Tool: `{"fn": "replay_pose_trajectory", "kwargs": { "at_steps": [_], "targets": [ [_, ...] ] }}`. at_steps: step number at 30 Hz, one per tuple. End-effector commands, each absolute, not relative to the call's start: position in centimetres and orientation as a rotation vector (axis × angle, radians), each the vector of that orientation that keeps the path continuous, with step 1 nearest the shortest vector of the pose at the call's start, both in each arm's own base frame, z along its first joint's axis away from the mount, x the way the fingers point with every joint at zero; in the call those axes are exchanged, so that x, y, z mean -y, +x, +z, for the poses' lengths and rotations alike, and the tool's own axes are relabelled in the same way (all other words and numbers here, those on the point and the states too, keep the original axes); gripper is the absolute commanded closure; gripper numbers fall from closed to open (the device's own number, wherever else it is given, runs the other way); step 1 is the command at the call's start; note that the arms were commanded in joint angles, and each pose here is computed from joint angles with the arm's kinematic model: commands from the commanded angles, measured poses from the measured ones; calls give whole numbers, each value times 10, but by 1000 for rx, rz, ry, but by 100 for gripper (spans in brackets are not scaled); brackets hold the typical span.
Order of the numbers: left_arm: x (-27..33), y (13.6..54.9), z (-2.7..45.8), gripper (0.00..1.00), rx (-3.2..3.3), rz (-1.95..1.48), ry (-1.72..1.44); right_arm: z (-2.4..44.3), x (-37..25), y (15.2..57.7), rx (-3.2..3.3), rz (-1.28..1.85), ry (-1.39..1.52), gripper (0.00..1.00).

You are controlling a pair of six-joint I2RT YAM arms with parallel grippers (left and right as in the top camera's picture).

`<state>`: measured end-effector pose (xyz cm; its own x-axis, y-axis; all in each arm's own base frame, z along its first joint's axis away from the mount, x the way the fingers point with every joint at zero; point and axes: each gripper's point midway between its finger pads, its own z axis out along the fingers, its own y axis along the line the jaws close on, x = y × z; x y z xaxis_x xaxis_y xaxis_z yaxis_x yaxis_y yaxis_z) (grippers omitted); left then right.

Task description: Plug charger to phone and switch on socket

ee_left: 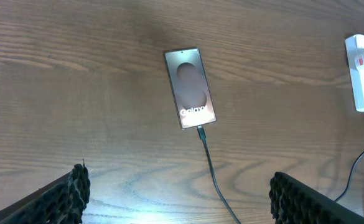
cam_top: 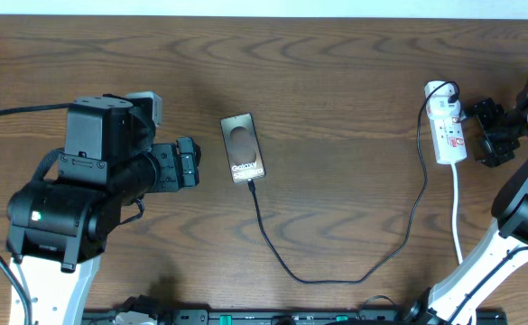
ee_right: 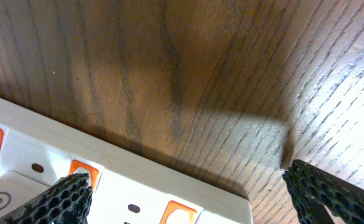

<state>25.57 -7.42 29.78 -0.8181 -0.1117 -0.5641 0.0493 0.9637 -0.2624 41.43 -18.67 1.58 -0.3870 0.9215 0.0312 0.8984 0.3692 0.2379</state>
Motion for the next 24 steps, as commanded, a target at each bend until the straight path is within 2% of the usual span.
{"fn": "replay_pose_trajectory", "kwargs": {
  "at_steps": [1,24],
  "targets": [
    [71,256,300,9,-2497,-344,-68,11,190,412,-2502,310,1702,1],
    [71,256,300,9,-2497,-344,-68,12,180,422,-2507,315,1664,1]
  ]
}}
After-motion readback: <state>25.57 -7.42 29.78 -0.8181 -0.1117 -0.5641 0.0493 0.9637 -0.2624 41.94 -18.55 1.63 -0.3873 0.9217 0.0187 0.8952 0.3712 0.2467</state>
